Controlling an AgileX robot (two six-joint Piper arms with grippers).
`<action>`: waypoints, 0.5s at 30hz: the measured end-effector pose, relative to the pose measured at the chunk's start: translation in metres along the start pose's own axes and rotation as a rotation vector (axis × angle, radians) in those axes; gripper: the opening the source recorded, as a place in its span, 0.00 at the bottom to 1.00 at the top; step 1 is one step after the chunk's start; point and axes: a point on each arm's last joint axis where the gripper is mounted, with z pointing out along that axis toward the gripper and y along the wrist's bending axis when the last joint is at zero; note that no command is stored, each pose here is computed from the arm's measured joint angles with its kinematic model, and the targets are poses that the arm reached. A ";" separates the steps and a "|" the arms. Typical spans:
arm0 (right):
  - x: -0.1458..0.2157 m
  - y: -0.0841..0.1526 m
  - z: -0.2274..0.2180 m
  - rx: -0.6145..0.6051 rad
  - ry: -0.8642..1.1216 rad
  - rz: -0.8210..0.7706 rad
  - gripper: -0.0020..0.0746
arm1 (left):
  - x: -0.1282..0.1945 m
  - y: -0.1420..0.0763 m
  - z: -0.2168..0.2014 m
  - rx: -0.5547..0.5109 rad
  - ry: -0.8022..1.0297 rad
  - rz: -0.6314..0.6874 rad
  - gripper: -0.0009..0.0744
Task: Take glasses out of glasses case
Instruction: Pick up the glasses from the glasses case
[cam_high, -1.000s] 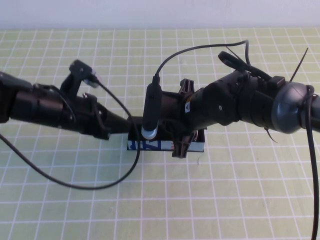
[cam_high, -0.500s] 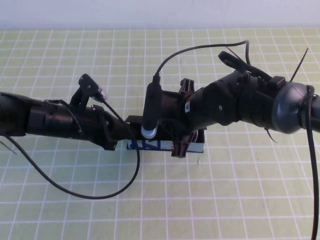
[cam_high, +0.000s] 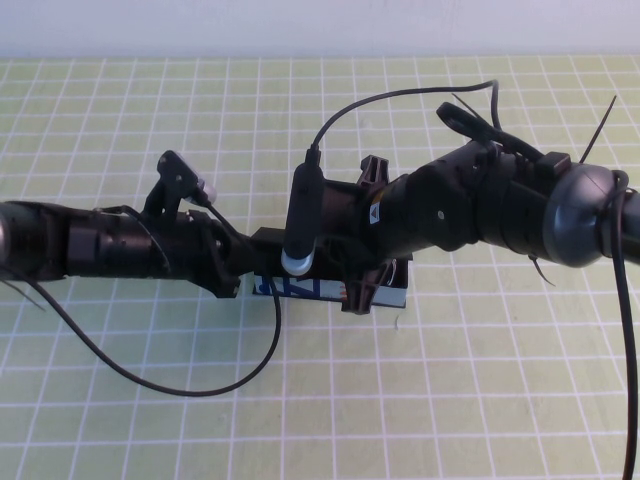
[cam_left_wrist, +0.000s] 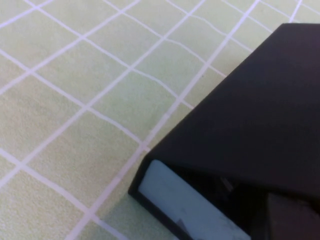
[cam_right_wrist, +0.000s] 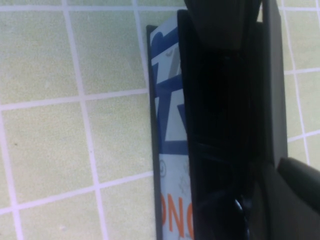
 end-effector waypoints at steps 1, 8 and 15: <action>0.000 0.000 0.000 0.000 0.000 0.000 0.03 | 0.001 0.000 0.000 -0.001 0.002 0.000 0.01; 0.000 0.000 0.000 -0.002 -0.002 0.006 0.03 | 0.005 0.002 0.003 -0.001 0.002 -0.015 0.01; 0.000 0.000 -0.001 -0.004 -0.004 0.046 0.09 | 0.007 0.001 0.004 0.018 0.010 -0.026 0.01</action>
